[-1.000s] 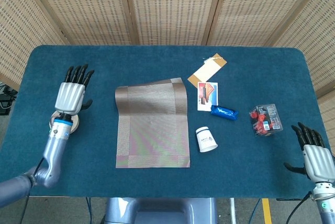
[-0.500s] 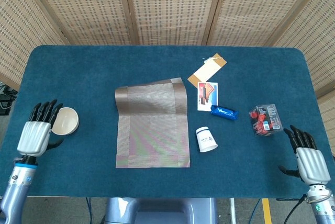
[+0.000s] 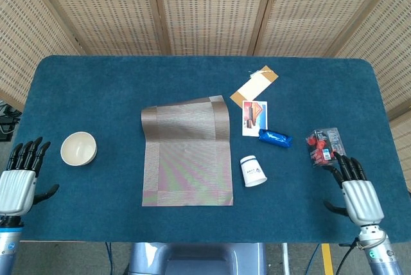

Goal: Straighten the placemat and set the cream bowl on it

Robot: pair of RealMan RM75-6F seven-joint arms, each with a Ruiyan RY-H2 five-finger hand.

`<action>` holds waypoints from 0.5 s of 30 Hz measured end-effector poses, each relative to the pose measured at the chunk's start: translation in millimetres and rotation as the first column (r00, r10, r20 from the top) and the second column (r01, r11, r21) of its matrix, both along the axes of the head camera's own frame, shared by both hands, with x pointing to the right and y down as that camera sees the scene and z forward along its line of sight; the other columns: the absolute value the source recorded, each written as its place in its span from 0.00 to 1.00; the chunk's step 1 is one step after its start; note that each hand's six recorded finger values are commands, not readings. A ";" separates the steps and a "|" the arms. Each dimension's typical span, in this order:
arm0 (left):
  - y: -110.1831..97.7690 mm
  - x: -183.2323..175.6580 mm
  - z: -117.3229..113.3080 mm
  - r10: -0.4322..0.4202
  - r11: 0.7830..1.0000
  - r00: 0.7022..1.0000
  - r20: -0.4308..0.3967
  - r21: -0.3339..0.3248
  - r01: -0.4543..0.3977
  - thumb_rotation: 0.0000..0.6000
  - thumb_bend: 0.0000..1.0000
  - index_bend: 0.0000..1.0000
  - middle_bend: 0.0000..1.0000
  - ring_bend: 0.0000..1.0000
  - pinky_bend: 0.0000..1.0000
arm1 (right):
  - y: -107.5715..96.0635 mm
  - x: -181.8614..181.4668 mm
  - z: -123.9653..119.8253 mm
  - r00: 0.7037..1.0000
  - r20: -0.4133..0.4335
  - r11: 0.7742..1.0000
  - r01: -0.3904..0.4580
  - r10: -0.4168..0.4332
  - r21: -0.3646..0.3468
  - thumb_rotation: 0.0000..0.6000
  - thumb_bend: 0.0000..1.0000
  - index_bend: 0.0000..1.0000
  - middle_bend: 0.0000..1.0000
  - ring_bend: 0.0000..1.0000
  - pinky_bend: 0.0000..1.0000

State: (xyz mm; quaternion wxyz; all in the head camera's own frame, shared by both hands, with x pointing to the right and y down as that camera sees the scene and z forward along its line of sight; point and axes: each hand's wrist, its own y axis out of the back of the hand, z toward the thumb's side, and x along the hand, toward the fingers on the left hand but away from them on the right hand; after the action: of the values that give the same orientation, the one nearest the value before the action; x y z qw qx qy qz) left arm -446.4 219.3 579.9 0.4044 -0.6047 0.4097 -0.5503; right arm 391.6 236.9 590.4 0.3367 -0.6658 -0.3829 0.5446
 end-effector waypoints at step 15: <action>-1.6 -4.9 6.9 -0.007 0.999 1.000 0.001 -0.031 0.007 1.00 0.13 0.04 0.00 0.00 0.00 | -12.3 -125.5 46.6 0.984 0.118 0.988 0.144 -0.137 -0.056 1.00 0.10 0.28 0.00 0.00 0.00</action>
State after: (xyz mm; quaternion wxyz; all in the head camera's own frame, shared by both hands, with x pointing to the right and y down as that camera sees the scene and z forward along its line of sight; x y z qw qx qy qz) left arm -451.3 217.7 586.9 0.3933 -0.6093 0.4031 -0.5583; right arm 266.1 224.6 637.0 0.3303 -0.7317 -0.3358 0.4927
